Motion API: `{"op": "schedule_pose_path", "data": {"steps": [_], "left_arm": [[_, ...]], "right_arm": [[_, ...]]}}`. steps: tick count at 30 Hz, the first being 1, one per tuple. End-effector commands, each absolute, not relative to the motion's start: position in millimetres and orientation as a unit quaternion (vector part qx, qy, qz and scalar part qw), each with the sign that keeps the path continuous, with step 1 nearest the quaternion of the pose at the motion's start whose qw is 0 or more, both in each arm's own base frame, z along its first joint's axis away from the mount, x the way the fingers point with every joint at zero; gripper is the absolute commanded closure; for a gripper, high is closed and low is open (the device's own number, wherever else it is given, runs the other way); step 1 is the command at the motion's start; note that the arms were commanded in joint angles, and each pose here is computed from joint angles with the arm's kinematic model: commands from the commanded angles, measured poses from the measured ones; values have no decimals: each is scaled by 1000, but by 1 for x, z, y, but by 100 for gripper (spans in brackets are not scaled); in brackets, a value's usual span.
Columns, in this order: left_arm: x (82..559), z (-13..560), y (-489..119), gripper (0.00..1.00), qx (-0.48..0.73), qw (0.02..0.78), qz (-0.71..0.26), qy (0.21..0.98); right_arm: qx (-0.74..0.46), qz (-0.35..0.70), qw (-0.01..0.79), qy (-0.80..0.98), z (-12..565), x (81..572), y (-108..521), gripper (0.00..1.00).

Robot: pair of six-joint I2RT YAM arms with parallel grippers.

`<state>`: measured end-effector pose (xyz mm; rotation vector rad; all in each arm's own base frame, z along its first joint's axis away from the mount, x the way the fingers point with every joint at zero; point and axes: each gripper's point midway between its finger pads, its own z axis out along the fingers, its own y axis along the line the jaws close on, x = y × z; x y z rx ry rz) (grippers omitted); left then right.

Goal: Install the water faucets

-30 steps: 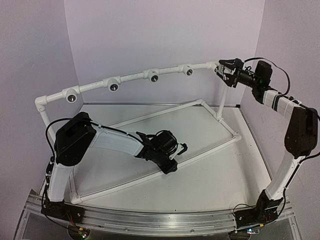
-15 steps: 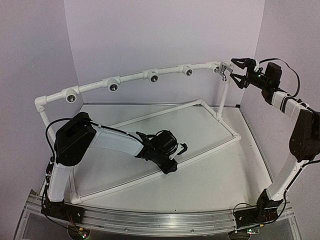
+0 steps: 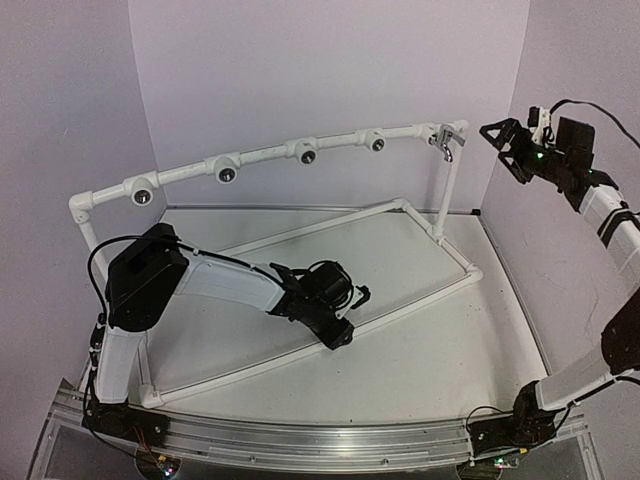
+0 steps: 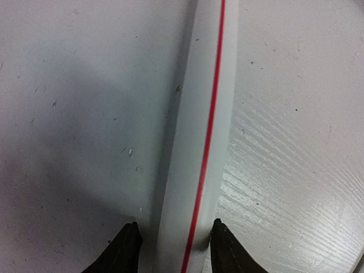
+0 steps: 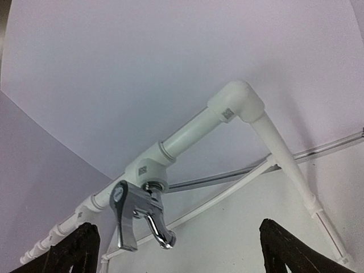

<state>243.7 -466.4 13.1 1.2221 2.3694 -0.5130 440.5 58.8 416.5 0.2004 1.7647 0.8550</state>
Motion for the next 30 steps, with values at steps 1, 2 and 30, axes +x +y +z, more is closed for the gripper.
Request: {"op": "schedule_pose_path", "data": {"steps": [1, 2, 30], "left_arm": [[238, -9, -394, 41, 396, 131, -79, 906], [243, 4, -396, 35, 395, 145, -81, 904], [196, 518, -312, 3, 314, 626, -353, 620]], "right_arm": [[102, 263, 521, 805, 371, 422, 38, 2], [102, 256, 517, 810, 367, 416, 37, 2], [-15, 141, 677, 722, 484, 258, 33, 2]]}}
